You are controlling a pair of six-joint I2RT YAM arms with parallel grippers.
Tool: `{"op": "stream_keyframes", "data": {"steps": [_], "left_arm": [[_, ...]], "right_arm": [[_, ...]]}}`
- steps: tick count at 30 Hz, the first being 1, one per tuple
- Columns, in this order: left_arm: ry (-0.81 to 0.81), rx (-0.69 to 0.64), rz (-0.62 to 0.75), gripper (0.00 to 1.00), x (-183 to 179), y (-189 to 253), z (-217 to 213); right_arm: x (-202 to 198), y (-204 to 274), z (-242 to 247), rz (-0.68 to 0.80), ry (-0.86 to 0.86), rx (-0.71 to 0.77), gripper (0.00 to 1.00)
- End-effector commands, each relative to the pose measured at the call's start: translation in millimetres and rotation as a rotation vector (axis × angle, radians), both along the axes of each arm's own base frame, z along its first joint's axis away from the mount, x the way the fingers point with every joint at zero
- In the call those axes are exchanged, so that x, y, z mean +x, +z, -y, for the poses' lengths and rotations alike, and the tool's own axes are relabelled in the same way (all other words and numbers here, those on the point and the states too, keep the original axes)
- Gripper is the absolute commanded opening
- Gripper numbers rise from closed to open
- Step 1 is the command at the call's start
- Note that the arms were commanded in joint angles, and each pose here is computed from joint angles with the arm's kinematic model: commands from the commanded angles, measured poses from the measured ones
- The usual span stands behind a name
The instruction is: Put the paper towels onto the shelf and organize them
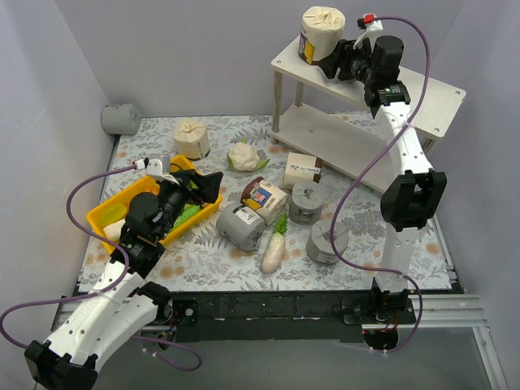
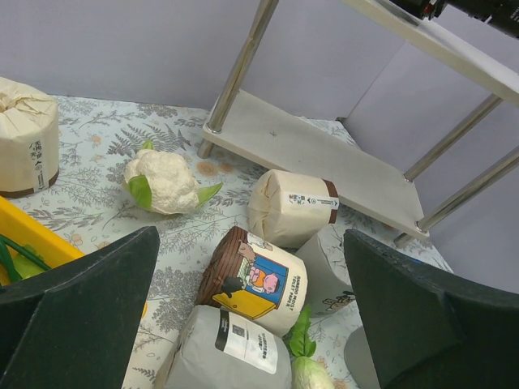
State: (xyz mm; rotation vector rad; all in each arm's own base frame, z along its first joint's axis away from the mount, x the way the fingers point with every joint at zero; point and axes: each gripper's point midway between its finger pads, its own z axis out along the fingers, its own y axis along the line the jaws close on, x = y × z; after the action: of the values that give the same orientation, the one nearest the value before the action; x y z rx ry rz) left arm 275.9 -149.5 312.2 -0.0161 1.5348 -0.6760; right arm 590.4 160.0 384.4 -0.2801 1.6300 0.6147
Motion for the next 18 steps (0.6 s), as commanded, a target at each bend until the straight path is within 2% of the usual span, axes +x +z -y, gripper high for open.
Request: {"op": "stream_keyframes", "data": {"steps": [1, 9, 12, 17, 18], "left_arm": [[0.017, 0.006, 0.021, 0.98, 1, 7, -4], [0.027, 0.005, 0.021, 0.98, 1, 7, -6], [0.032, 0.003, 0.021, 0.98, 1, 8, -7], [0.037, -0.003, 0.032, 0.98, -1, 11, -8], [0.037, -0.004, 0.033, 0.98, -1, 11, -9]], "right_arm": [[-3, 34, -10, 0.088, 0.041, 0.024, 0.65], [-22, 50, -7, 0.068, 0.026, 0.028, 0.66], [-45, 68, 4, 0.081, -0.023, 0.024, 0.67], [-70, 59, 14, 0.002, -0.094, 0.011, 0.67], [-83, 68, 13, 0.013, -0.102, 0.011, 0.67]]}}
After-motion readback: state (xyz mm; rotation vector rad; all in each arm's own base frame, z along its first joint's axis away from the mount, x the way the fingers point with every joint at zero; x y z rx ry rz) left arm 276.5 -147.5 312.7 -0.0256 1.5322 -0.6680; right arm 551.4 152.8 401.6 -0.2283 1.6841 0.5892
